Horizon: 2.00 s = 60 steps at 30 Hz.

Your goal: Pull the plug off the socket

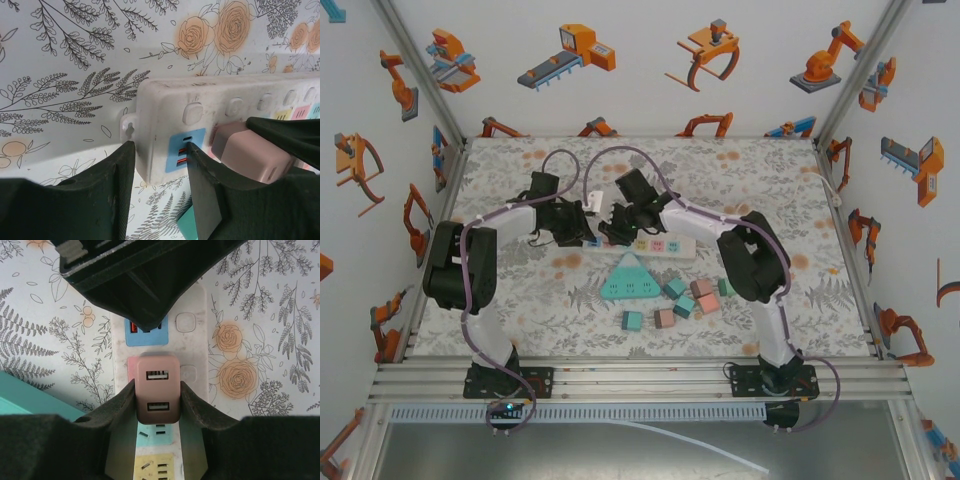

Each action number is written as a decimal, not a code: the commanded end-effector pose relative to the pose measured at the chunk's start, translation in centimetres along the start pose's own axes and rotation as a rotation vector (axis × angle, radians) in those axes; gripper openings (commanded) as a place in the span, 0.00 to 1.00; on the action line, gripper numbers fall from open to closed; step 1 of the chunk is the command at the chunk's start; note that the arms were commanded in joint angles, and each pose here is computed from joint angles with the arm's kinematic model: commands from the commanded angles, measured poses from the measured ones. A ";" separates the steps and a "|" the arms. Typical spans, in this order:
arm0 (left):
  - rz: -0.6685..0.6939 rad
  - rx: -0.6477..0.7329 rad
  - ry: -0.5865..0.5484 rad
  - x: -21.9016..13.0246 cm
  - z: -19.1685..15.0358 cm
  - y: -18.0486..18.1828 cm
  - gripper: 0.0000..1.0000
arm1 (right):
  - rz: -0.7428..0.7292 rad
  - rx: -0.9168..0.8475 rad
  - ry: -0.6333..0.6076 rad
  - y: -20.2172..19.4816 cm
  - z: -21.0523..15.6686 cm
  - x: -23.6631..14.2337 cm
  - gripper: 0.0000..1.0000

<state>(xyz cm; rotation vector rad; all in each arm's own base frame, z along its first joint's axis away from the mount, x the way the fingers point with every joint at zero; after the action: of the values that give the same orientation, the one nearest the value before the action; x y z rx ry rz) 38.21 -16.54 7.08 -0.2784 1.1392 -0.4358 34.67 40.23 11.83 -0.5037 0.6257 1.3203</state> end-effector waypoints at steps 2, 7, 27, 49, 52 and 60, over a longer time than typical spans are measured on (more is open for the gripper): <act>0.123 -0.029 0.194 2.7 -5.9 2.9 0.46 | -0.011 -0.081 -0.187 0.7 6.0 -4.0 0.30; 0.121 -0.029 0.187 2.5 -5.6 2.8 0.45 | -0.021 -0.089 -0.199 0.8 6.3 -4.5 0.30; -0.079 0.070 -0.122 -6.0 1.8 -4.2 0.45 | -0.101 0.172 -0.326 1.9 8.6 -12.5 0.27; -0.658 1.121 -0.465 -21.6 -5.6 -19.6 0.65 | -0.220 0.933 -0.458 7.8 -1.6 -26.6 0.25; -0.695 1.228 -0.437 -21.6 -7.9 -20.5 0.69 | -0.235 1.019 -0.439 9.3 -3.9 -27.2 0.24; -0.747 1.404 -0.360 -19.9 -12.5 -21.6 0.80 | -0.281 1.301 -0.365 12.5 -11.2 -26.4 0.22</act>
<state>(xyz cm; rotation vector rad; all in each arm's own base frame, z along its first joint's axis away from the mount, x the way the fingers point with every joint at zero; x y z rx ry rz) 16.87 -26.10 28.55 0.3963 0.1755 -1.5863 18.49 17.27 24.25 0.5913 0.8010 0.6353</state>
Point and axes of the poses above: each hand's point on the last joint's axis, 136 mm out from that joint toward the fingers, its own x axis out along the fingers, its own y axis along the line the jaws close on, z = x × y, the point moved 3 cm from there along -x, back along the fingers, and after that the axes turned 8 degrees about x, right-handed, at the moved point
